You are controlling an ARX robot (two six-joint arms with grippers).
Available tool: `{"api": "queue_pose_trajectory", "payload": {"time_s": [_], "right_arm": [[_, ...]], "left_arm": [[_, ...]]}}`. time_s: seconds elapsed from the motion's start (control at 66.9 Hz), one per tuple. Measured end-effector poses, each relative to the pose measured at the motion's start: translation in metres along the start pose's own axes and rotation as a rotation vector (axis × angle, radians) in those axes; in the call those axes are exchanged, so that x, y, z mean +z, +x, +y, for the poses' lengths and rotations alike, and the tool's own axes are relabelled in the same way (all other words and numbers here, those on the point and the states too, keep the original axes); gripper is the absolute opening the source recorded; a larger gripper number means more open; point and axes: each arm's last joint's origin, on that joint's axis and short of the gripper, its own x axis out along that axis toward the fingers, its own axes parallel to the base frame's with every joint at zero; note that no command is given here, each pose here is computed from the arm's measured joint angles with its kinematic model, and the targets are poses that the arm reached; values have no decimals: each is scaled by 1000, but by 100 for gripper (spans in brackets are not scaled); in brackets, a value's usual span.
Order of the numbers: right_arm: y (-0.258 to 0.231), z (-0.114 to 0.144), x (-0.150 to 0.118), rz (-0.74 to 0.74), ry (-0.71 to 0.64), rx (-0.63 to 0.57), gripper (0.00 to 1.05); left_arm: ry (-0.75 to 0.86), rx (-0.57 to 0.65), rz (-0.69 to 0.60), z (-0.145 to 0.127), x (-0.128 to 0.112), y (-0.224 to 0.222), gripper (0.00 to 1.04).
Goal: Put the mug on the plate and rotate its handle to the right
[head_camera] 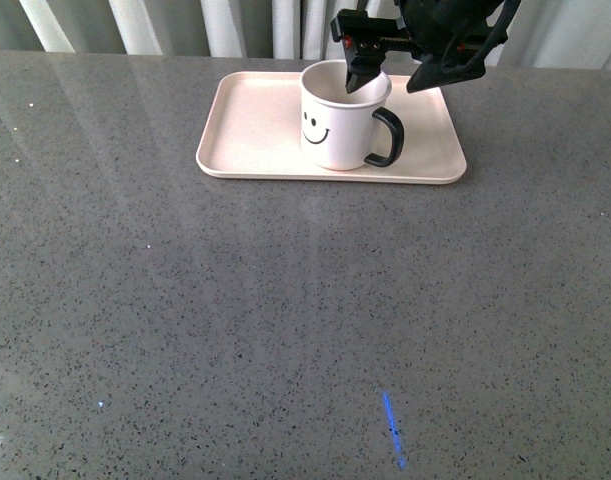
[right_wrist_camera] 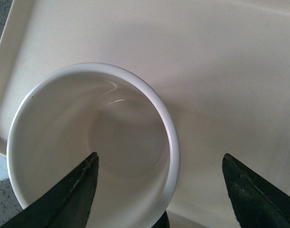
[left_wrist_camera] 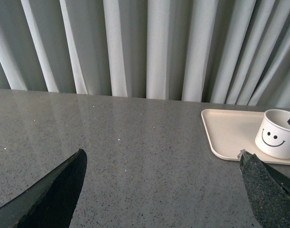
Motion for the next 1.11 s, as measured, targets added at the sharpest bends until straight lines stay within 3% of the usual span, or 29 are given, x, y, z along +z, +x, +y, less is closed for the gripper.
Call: {"api": "queue_pose_trajectory", "payload": {"time_s": [0.344,0.478,0.702,1.106], "right_arm": [[-1,4,1,4,-2,1,49],[-1,6,2,6,-2,1,35],[1,9,2,12,10,1,2],[-2,11,8,6,41,19,2]], "left_arm": [[0,0,0,0,0,0,95],[0,0,0,0,0,0,96],[0,0,0,0,0,0,95],[0,0,0,0,0,0,95]]}}
